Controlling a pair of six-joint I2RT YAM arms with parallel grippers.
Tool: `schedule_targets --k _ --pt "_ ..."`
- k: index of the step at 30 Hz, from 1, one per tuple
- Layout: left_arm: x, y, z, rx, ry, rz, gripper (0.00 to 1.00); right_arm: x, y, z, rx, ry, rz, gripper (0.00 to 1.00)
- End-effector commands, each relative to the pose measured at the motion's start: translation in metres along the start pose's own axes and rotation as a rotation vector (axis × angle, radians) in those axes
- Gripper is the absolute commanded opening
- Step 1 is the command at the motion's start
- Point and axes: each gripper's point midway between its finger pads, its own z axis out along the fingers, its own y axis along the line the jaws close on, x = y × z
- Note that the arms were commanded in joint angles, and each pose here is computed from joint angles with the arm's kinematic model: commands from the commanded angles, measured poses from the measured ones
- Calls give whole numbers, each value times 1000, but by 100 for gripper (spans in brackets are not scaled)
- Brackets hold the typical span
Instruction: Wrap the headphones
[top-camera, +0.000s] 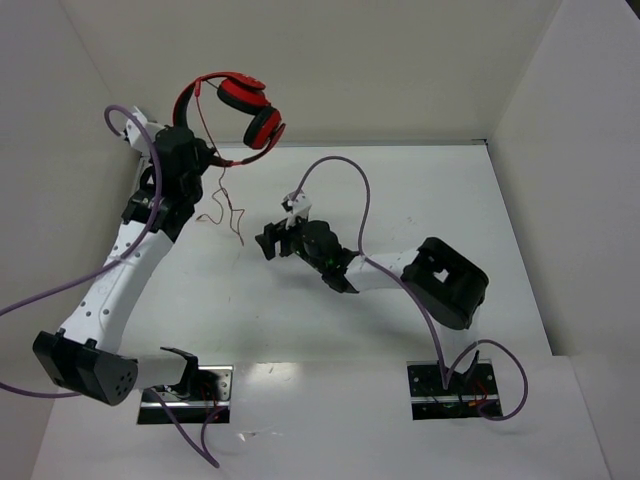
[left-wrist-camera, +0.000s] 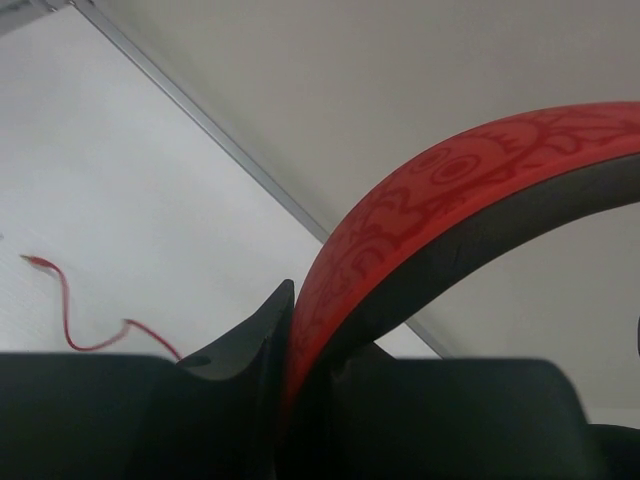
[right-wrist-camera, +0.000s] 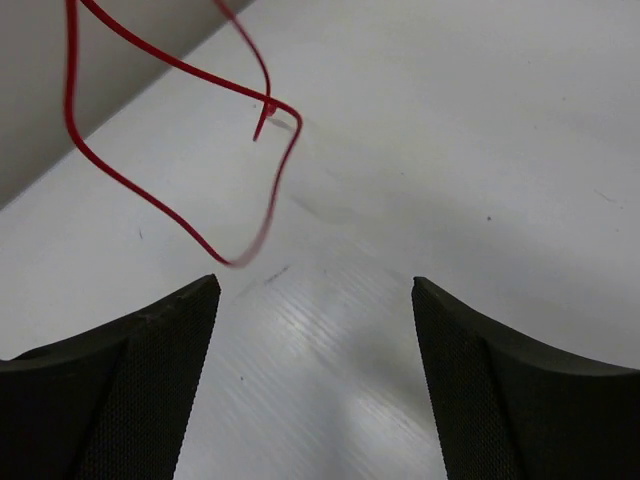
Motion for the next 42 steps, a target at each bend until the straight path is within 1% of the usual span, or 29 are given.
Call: schedule_targets --k 1,3,4,6,7,8,10,13,15,17,18,19,21,22,23,24,26,27,28,32,33,35,36,38,40,41,42 --pt "-67 -32 -18 84 -198 -81 0 -37 -1 -18 27 -128 -5 84" --pt "-77 -34 -20 84 -234 -80 0 -41 4 -25 -6 -142 -3 89" --pt "-79 -32 -20 74 -243 -73 0 -49 8 -29 -27 -160 -1 95" --pt "-90 -40 -22 85 -268 -69 0 -52 21 -32 -94 -156 -4 98" --pt "-89 -42 -20 84 -268 -68 0 -54 27 -34 -119 -149 19 100" --pt "-90 -42 -18 76 -274 -54 0 -53 31 -35 -144 -142 31 100" --pt "-94 -44 -16 73 -290 -44 0 -62 45 -41 -216 -166 69 100" --pt "-99 -51 -18 87 -290 -39 0 -64 51 -37 -226 -186 53 100" --pt "-97 -54 -17 96 -277 -34 0 -59 43 -27 -189 -185 -12 100" --pt "-107 -63 -24 118 -283 -47 0 -73 38 -19 -150 -238 -66 100" --pt "-107 -64 -25 124 -276 -34 0 -69 35 -12 -142 -242 -130 100" --pt "-110 -66 -27 129 -281 -40 0 -79 38 -6 -142 -266 -156 100" --pt "-117 -77 -34 168 -275 -50 0 -75 44 6 -177 -266 -228 100" --pt "-120 -78 -37 167 -274 -49 0 -85 51 10 -199 -295 -228 100" --pt "-127 -84 -43 185 -279 -49 0 -86 54 12 -213 -305 -228 100" --pt "-125 -82 -42 179 -273 -43 0 -93 56 14 -217 -338 -225 100" --pt "-135 -87 -53 206 -284 -59 0 -82 55 22 -220 -325 -202 100" --pt "-136 -89 -56 216 -276 -69 0 -86 57 26 -222 -340 -200 100" --pt "-136 -89 -56 216 -276 -69 0 -71 56 30 -229 -311 -205 100" --pt "-150 -92 -73 243 -288 -85 0 -54 52 39 -224 -290 -221 100" --pt "-150 -92 -73 243 -288 -85 0 -56 52 38 -225 -300 -220 100" --pt "-152 -91 -77 245 -288 -97 0 -46 49 42 -215 -293 -219 100" --pt "-154 -93 -82 261 -285 -111 0 -53 50 43 -209 -308 -206 100" --pt "-155 -94 -87 272 -278 -122 0 -53 50 50 -204 -320 -194 100" --pt "-153 -95 -89 288 -263 -129 0 -63 52 61 -196 -352 -188 97" --pt "-153 -93 -91 289 -263 -129 0 -60 51 67 -184 -335 -189 93" --pt "-153 -93 -91 289 -263 -129 0 -69 55 76 -187 -351 -187 73"
